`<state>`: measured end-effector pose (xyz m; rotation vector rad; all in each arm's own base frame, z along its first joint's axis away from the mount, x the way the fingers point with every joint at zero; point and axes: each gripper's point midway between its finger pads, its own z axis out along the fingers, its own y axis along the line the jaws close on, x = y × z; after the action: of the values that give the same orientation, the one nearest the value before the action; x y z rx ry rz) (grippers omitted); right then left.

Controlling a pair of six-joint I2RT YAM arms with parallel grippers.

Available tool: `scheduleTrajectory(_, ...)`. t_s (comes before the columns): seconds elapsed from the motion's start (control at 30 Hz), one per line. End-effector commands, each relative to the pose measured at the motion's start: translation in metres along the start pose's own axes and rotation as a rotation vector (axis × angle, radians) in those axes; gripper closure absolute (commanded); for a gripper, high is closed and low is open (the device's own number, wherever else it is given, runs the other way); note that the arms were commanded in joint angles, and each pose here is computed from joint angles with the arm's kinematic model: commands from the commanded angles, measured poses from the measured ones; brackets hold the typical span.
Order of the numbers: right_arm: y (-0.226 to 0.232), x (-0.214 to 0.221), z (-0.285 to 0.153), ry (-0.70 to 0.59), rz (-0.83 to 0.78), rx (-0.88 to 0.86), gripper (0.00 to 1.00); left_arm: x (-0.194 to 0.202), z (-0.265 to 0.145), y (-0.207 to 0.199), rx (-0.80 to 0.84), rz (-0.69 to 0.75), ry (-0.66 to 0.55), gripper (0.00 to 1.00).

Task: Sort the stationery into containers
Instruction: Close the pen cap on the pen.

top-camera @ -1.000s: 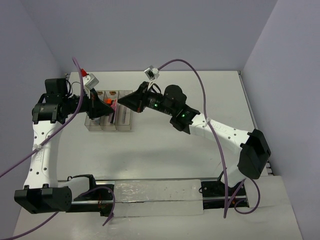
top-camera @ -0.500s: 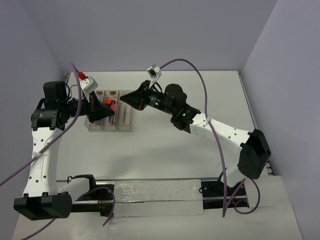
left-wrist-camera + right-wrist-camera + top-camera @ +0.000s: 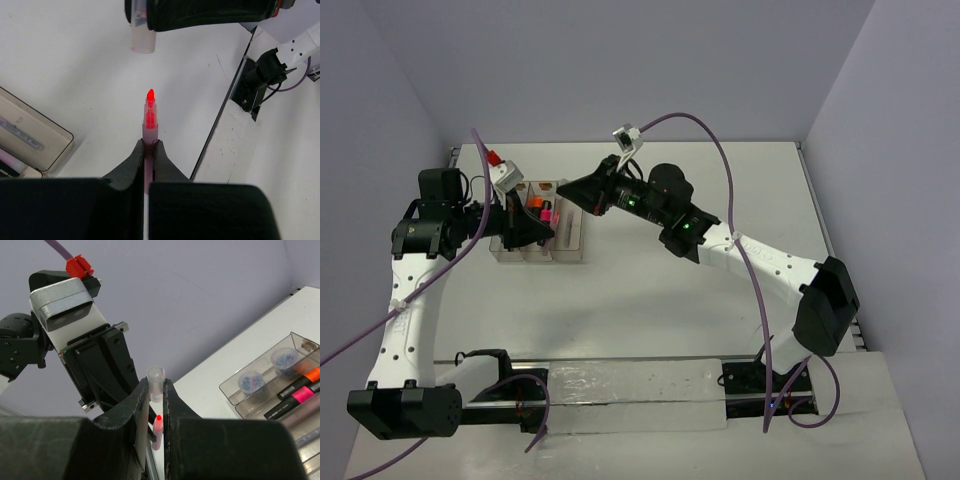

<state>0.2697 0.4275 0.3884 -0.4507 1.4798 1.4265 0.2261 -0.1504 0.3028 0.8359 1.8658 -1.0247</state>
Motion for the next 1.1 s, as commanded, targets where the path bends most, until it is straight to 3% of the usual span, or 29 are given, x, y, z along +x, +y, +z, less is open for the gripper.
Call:
scheduleTrajectory(0.0, 0.019, -0.025, 0.006, -0.055, -0.017, -0.056, 1.0, -0.014, -0.001, -0.007, 0.03, 0.072, -0.04, 1.0)
scheduleTrajectory(1.07, 0.014, -0.004, -0.007, 0.002, -0.029, -0.029, 1.0, -0.021, 0.003, 0.004, -0.005, 0.04, -0.07, 1.0)
